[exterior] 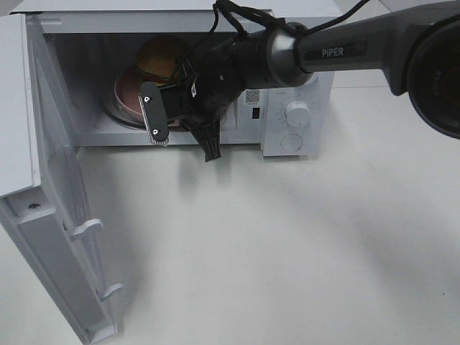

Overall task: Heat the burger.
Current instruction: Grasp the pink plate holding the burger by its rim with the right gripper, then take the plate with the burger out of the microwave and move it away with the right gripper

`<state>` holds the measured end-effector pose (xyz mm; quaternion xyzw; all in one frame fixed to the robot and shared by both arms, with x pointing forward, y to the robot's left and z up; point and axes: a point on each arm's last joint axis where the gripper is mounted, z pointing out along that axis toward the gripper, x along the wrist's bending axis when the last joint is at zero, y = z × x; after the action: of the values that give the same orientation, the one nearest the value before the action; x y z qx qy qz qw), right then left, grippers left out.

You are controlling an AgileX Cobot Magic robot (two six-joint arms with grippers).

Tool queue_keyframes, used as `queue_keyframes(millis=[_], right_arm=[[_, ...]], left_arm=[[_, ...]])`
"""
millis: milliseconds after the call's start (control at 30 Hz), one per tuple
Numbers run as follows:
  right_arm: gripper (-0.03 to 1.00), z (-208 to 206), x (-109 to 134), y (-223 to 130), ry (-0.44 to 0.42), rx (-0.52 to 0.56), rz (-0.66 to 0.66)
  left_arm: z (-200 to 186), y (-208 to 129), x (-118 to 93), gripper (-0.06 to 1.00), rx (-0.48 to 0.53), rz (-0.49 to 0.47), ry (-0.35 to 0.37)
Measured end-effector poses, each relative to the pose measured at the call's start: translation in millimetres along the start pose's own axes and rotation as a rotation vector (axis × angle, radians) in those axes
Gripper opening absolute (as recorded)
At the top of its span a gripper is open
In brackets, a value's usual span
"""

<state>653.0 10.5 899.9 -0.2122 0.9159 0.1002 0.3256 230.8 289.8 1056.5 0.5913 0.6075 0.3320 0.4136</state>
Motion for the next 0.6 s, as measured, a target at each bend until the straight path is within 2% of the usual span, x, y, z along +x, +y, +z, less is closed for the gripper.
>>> queue_keyframes(millis=[600], right_arm=[[0.08,-27,2,10,0.093,0.011,-0.046]], left_arm=[[0,0,0,0.97,0.000,0.000,0.000]])
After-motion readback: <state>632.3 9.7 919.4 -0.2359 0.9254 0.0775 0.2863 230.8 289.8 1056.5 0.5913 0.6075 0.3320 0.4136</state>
